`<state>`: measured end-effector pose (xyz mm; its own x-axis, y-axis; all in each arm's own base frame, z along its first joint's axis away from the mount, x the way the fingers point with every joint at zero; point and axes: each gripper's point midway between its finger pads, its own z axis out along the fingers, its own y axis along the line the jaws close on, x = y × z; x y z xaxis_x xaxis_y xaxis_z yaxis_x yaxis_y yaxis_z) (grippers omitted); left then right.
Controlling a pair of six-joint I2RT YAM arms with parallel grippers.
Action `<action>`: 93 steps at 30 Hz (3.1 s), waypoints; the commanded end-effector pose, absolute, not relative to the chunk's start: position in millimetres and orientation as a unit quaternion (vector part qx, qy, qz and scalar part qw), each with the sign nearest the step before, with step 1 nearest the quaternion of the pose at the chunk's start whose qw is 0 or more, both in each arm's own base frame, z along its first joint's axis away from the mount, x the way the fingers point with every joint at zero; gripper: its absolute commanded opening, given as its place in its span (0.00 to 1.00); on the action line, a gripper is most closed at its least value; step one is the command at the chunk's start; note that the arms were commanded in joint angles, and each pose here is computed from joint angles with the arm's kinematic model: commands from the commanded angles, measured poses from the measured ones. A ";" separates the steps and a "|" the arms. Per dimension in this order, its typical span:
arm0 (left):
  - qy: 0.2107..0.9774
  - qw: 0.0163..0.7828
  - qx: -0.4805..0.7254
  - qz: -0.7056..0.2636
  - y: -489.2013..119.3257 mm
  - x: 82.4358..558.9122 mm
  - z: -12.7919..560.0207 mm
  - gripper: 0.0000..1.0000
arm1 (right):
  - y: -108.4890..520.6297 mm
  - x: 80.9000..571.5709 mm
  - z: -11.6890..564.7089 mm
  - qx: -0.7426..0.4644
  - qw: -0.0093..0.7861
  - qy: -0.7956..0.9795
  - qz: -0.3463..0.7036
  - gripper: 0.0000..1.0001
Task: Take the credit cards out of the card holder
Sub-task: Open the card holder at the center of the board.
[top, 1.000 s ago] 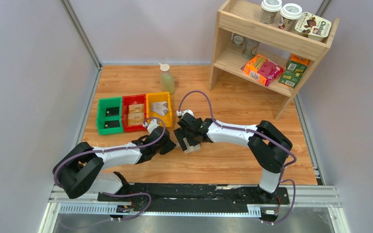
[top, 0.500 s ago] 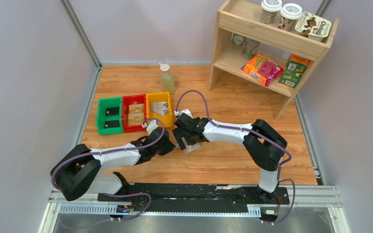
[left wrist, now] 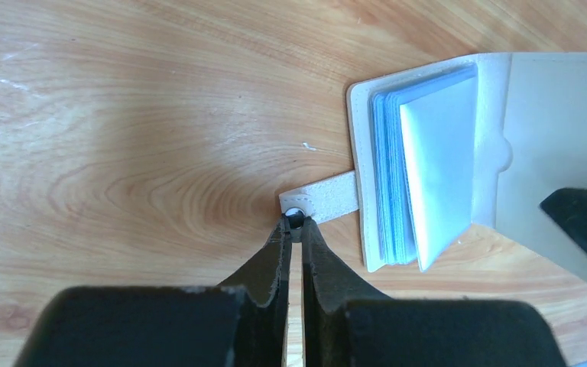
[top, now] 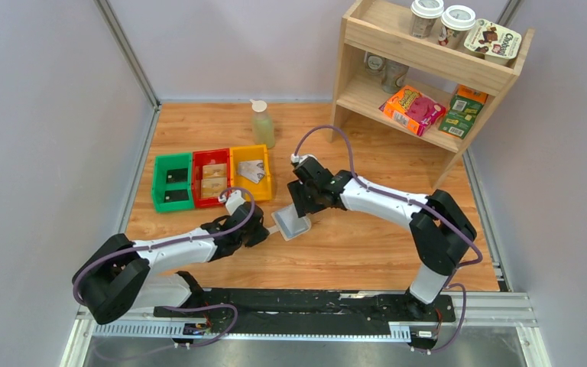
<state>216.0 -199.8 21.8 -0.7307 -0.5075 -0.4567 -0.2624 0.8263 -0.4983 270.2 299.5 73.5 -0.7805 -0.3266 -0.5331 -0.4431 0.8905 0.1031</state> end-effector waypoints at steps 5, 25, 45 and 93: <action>0.914 0.312 -0.201 -0.165 -180.4 212.0 21.2 0.00 | 276.4 278.2 57.2 -0.175 0.235 0.946 0.140 0.41; 0.904 0.326 -0.141 -0.238 -209.9 216.7 114.8 0.48 | 277.2 254.6 20.5 -0.161 0.173 0.951 0.201 0.07; 0.915 0.253 -0.170 -0.264 -255.8 228.4 61.4 0.60 | 276.9 253.3 23.7 -0.164 0.182 0.947 0.208 0.07; 0.893 0.380 -0.089 -0.225 -254.6 265.6 129.3 0.61 | 308.1 241.0 116.5 -0.183 0.320 0.842 0.395 0.41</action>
<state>274.0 -299.3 115.8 -0.7542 -0.3181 -0.5744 0.0498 0.8446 -0.5331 246.7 273.7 90.2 -0.7811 0.0029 -0.6244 -0.4136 0.7468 0.5208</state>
